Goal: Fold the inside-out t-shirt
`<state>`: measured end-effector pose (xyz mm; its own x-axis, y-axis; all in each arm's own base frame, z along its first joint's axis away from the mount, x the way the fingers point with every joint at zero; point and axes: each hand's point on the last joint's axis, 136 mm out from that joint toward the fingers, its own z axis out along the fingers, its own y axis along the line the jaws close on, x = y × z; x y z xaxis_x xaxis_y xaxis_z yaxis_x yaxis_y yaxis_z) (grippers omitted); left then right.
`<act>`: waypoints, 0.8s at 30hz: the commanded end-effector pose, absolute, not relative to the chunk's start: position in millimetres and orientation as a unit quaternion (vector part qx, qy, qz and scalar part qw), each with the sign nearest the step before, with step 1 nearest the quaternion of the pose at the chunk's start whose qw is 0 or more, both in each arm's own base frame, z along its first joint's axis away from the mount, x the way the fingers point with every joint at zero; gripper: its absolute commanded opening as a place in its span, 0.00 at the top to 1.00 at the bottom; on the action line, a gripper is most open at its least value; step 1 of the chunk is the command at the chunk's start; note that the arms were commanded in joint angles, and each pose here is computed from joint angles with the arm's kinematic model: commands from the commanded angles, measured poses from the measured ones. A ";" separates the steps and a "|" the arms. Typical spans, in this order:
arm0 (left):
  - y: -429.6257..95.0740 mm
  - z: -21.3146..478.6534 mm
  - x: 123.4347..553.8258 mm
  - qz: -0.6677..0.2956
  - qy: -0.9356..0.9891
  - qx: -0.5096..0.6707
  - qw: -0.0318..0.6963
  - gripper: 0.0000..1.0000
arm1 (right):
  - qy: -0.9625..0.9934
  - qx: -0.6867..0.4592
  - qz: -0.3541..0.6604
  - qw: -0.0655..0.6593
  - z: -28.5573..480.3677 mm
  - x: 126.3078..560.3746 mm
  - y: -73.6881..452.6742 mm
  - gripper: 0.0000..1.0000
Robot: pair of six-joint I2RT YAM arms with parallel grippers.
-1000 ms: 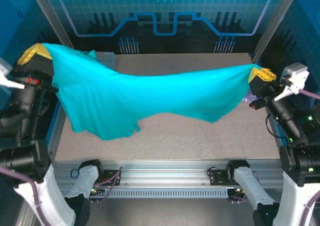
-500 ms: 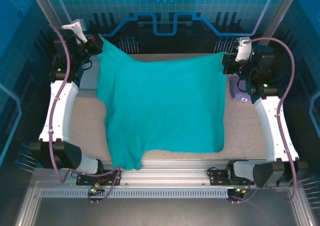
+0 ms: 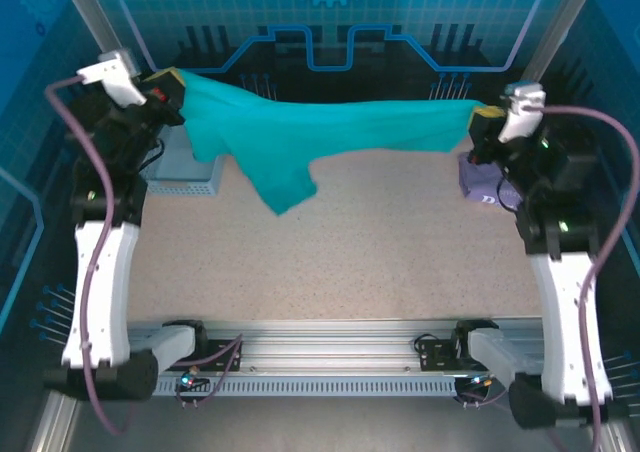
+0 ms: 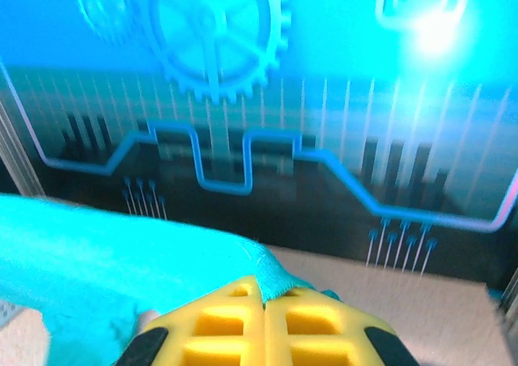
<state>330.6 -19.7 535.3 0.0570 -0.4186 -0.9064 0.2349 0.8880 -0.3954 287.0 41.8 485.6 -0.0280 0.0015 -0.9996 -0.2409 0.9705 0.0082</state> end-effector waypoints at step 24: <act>-32.0 559.1 384.9 -0.244 0.590 -0.011 0.770 1.00 | 0.688 -0.107 0.019 0.717 498.8 305.5 30.3 1.00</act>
